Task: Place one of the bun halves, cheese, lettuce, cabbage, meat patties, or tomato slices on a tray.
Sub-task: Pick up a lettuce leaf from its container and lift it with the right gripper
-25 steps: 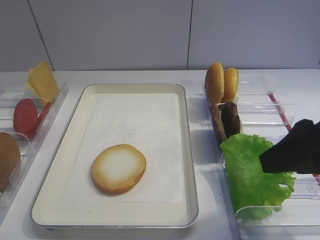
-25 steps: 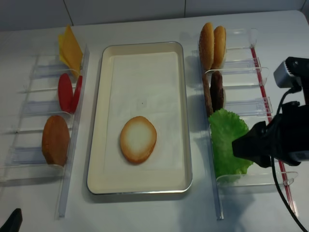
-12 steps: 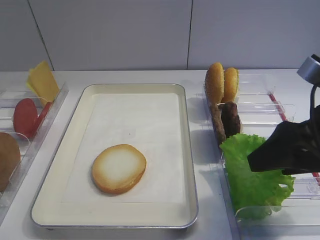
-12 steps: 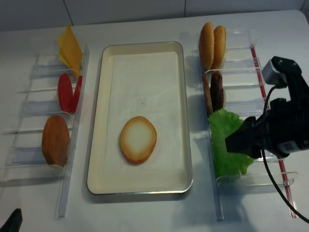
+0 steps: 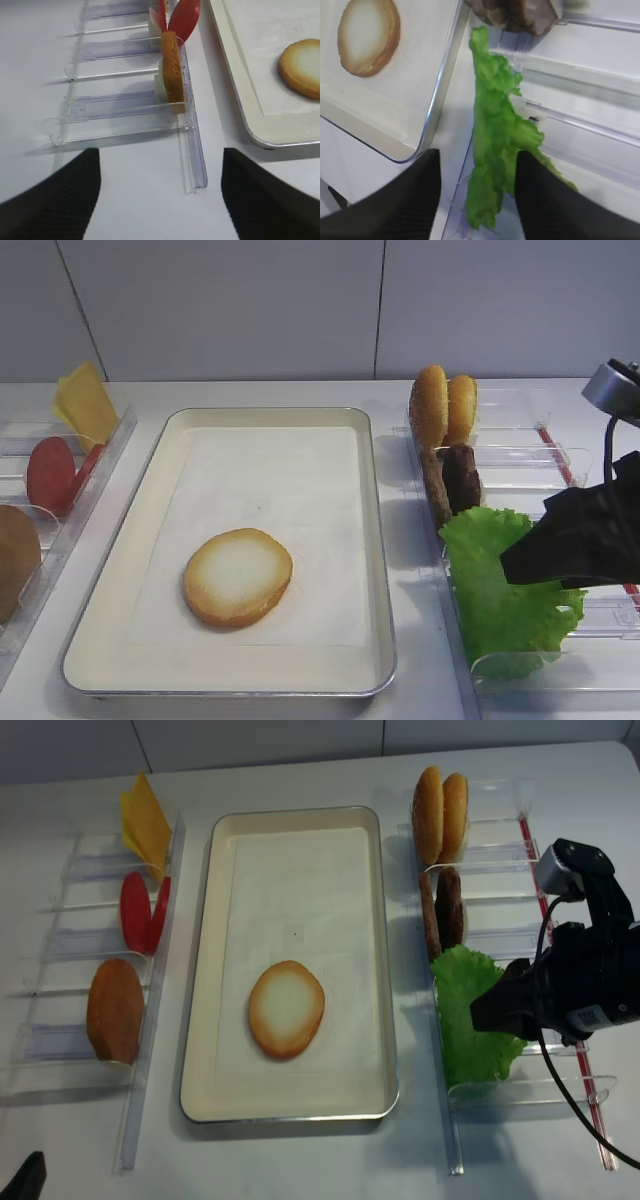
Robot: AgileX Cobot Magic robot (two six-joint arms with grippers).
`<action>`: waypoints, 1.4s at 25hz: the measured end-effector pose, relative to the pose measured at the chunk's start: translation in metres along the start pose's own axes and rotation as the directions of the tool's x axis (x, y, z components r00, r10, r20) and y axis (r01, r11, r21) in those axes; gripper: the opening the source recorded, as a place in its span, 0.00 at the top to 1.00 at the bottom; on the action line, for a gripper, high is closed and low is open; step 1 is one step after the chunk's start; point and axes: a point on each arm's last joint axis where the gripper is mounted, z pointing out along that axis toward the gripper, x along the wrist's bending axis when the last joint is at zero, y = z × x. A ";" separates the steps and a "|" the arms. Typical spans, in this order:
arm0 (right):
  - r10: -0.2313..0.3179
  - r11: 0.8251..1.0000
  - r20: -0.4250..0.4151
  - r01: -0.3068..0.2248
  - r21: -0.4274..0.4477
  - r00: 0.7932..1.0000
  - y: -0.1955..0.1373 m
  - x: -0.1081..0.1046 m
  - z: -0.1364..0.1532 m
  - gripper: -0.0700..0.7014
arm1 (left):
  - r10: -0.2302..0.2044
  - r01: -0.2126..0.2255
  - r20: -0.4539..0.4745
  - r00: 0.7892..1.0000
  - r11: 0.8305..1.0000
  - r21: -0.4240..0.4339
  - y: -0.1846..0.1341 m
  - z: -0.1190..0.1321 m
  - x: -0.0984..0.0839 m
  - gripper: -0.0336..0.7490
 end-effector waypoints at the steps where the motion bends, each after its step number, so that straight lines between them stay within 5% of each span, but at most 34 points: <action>1: 0.000 1.000 0.004 0.000 -0.005 1.000 0.000 0.000 0.000 0.43 | 0.000 0.000 0.000 1.000 1.000 0.000 0.000 0.000 0.000 0.35; 10: 0.006 0.999 0.031 -0.005 -0.038 1.000 0.003 -0.003 0.000 0.85 | 0.000 0.000 0.000 1.000 1.000 0.000 0.000 0.000 0.000 0.35; 21: -0.007 0.999 0.038 0.009 -0.032 0.999 0.002 -0.002 -0.001 0.86 | 0.000 0.000 0.000 1.000 1.000 0.000 0.000 0.000 0.000 0.35; 35: -0.088 0.987 0.022 0.090 -0.137 0.996 -0.015 0.028 -0.036 0.86 | 0.000 0.000 0.000 1.000 1.000 0.000 0.000 0.000 0.000 0.35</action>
